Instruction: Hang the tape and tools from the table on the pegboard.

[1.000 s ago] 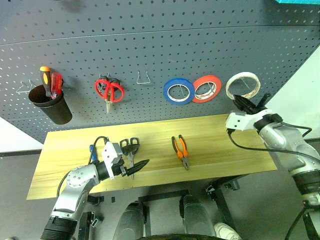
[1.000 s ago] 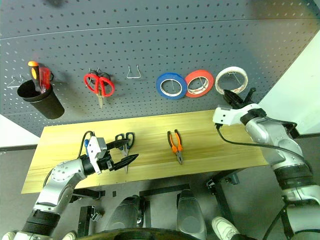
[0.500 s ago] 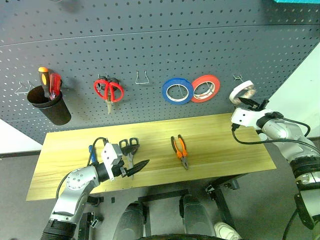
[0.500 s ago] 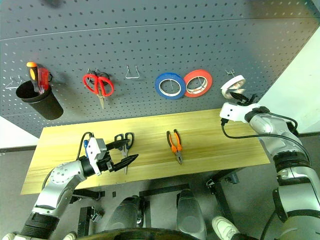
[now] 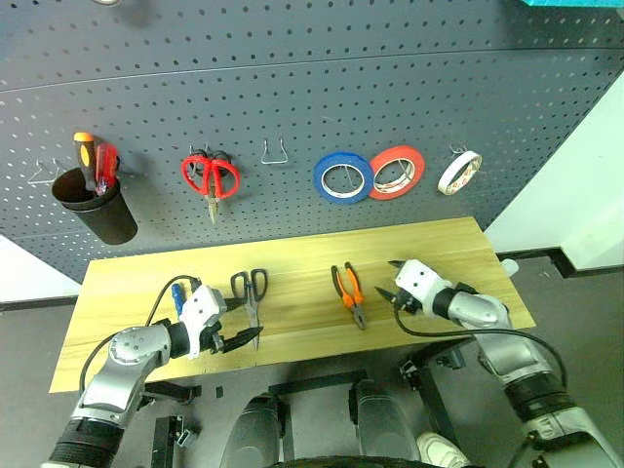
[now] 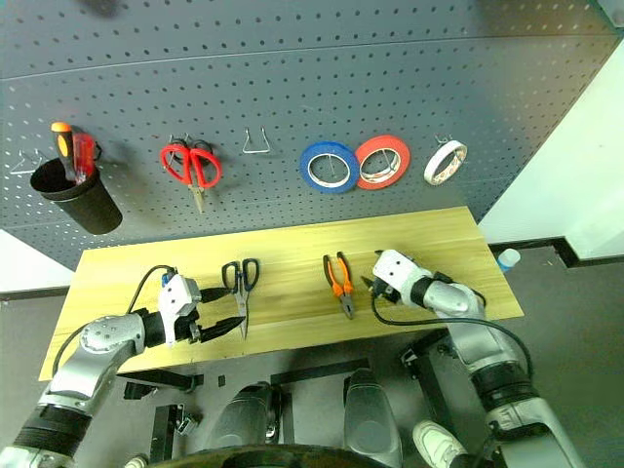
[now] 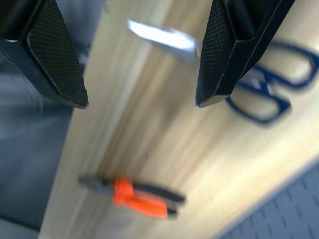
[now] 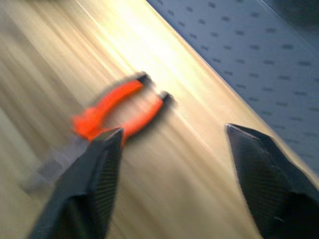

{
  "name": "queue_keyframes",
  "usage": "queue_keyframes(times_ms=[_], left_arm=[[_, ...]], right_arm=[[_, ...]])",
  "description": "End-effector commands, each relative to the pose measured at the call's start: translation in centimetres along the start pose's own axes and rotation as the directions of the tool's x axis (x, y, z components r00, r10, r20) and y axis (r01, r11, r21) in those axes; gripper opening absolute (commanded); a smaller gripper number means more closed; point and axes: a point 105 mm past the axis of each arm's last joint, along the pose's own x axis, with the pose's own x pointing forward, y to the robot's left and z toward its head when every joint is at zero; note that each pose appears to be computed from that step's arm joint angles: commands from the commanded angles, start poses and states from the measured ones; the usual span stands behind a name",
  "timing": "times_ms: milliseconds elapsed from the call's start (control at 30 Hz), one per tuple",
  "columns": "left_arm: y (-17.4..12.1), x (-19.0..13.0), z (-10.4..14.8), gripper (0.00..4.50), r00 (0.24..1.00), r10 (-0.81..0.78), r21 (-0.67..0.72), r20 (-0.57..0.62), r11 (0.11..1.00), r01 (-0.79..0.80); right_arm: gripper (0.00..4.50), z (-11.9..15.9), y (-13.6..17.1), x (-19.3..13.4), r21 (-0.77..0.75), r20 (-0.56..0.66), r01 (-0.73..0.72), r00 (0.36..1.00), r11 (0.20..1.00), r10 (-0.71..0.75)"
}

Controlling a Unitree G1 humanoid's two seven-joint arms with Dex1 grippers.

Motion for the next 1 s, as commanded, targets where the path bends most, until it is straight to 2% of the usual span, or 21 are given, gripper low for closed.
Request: queue_keyframes(times_ms=[33,100,267,400,700,833,1000], left_arm=[[0.9,0.5,0.9,3.58,0.999,-0.031,0.034,0.014,0.999,0.031],[1.2,0.6,0.9,3.58,0.999,-0.042,0.045,0.008,0.998,0.041],[2.3,0.8,1.3,3.58,0.998,-0.054,0.079,-0.011,0.995,0.055],[2.8,0.9,1.6,3.58,0.999,-0.052,0.083,0.002,0.995,0.052],[2.7,0.8,1.8,3.58,0.998,-0.052,0.067,0.037,0.997,0.050],[2.9,0.8,2.6,3.58,0.994,-0.024,0.028,0.108,0.999,0.021],[2.6,0.9,2.8,3.58,0.992,-0.026,0.024,0.121,0.999,0.024]], right_arm=[[4.46,0.0,1.4,1.0,0.123,-0.080,-0.053,0.995,0.991,0.063],[4.46,0.0,2.1,1.6,0.150,-0.119,-0.062,0.990,0.987,0.080],[4.46,0.7,3.4,3.9,0.327,-0.214,0.002,0.974,0.945,0.072],[4.46,1.4,4.1,5.2,0.391,-0.267,0.044,0.961,0.919,0.067],[4.46,1.2,3.9,7.1,0.419,-0.400,0.181,0.917,0.890,0.002],[4.46,0.8,4.5,7.7,0.469,-0.425,0.198,0.905,0.861,0.023],[4.46,0.0,5.1,8.3,0.487,-0.473,0.234,0.881,0.842,0.029]])
